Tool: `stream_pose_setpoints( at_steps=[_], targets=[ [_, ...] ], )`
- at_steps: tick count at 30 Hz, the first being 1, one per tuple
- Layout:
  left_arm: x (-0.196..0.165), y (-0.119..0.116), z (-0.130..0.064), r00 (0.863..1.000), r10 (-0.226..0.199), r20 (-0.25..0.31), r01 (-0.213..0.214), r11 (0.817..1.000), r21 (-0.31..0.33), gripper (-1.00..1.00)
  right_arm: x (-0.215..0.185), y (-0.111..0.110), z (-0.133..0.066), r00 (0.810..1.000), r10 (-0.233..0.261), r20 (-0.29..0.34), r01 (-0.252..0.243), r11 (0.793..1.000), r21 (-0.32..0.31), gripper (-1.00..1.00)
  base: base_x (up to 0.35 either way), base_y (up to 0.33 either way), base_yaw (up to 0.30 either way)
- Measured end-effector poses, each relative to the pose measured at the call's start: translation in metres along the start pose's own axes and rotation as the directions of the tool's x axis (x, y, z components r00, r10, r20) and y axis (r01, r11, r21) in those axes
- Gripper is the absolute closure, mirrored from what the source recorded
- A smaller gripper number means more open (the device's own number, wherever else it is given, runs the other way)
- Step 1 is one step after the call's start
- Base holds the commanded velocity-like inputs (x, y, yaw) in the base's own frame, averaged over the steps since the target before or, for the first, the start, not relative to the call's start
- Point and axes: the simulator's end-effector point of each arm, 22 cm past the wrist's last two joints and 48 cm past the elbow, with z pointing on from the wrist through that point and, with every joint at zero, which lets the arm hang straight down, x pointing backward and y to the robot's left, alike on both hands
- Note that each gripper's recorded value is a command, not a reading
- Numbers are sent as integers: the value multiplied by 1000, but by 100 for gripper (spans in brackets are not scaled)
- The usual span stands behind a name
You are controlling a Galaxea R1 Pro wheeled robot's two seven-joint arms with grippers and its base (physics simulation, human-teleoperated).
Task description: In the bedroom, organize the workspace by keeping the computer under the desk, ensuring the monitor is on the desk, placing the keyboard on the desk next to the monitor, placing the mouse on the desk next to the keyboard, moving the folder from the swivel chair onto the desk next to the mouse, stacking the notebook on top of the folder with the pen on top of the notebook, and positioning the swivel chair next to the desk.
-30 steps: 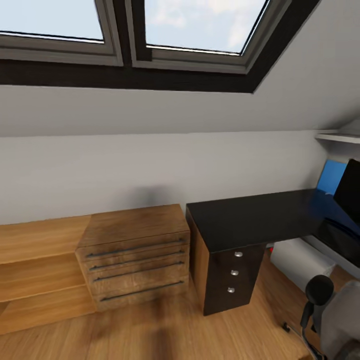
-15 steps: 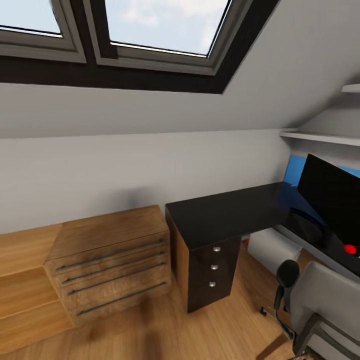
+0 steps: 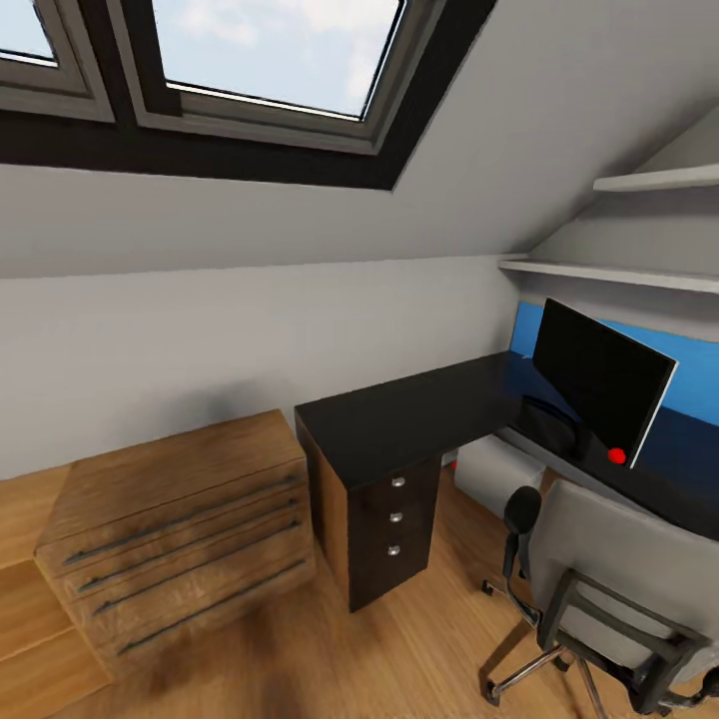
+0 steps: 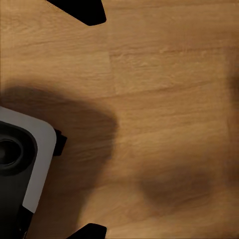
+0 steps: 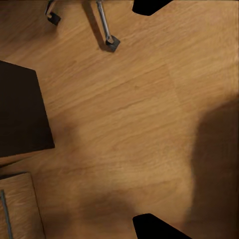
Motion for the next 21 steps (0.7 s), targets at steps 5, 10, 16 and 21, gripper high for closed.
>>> stream_pose_setpoints(
  at_steps=[5, 10, 16, 21],
  targets=[
    [0, 0, 0, 1000, 0, 1, 0, 1000, 2, -100, 0, 0, 0, 1000, -1, 0, 1, 1000, -1, -100, -55, 48, -298],
    [0, -1, 0, 1000, 1, 1, -1, 1000, 4, -100, 0, 1, 0, 1000, -1, 0, 1, 1000, -2, -100, -13, 11, -298],
    [0, -1, 0, 1000, 1, 1, -1, 1000, 6, -100, 0, 2, 0, 1000, 0, 0, 0, 1000, -3, -100, -1, 1, -298],
    [0, -1, 0, 1000, 2, 1, -2, 1000, 7, -100, 0, 2, 0, 1000, 0, 0, 0, 1000, -3, -100, 0, 0, -299]
  ],
)
